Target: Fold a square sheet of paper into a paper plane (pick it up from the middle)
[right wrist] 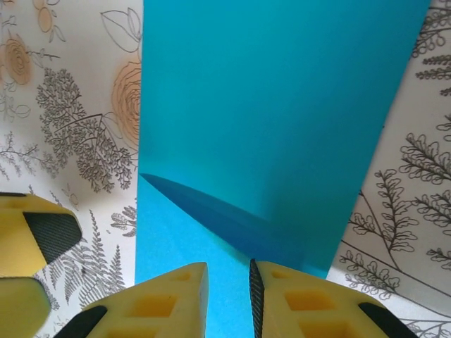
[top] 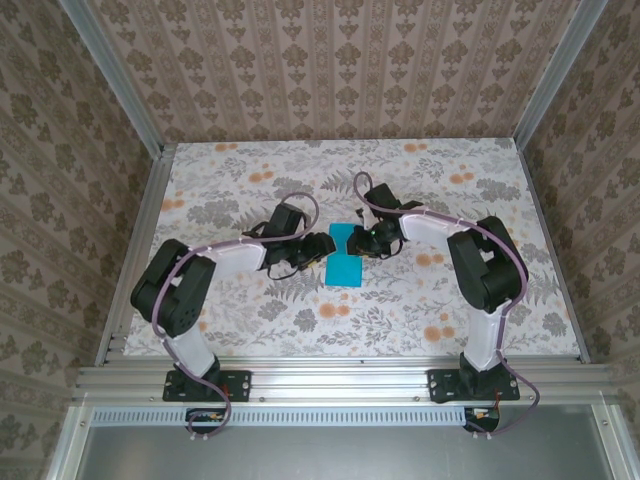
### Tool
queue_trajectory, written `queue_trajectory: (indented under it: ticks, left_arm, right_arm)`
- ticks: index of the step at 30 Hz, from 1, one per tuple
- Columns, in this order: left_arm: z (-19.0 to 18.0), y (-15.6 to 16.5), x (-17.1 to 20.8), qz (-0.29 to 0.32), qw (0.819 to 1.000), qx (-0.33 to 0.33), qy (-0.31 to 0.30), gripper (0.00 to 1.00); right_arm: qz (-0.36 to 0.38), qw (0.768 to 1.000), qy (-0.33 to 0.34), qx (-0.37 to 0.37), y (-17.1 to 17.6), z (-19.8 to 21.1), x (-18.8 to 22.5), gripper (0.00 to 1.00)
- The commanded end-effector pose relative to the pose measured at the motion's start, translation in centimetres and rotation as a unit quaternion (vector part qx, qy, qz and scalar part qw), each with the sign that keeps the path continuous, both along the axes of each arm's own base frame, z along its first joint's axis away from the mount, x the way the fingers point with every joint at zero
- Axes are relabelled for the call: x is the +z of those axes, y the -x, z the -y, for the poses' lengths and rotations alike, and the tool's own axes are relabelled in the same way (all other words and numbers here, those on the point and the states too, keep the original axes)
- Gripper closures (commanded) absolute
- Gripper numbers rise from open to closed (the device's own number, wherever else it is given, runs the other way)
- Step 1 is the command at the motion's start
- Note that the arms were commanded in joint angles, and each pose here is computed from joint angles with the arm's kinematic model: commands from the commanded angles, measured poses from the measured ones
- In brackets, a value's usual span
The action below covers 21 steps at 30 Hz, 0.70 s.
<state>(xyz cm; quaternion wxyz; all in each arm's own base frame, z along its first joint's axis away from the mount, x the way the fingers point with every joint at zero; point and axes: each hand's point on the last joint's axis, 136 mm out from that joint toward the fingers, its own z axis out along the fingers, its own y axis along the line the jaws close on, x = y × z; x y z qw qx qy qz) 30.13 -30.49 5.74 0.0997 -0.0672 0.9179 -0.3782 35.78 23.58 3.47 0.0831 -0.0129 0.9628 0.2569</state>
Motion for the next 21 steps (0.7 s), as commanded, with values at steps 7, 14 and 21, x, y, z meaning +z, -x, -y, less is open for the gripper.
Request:
queue_trajectory:
  ticks: [7, 14, 21]
  left_arm:
    - [2.9, 0.2, -0.3, -0.024, 0.999, -0.018, 0.035, 0.41]
    - [3.6, -0.1, -0.6, -0.028, 0.999, -0.022, 0.04, 0.42]
    - [4.4, -0.2, -1.0, -0.034, 0.998, -0.025, 0.043, 0.44]
  right_arm:
    - [-0.035, 0.999, 0.01, -0.026, 0.3, 1.7, -2.8, 0.74]
    - [-0.054, 0.998, -0.002, -0.038, 0.7, 2.0, -3.9, 0.75]
    - [-0.063, 0.997, -0.009, -0.046, 0.9, 2.2, -4.4, 0.77]
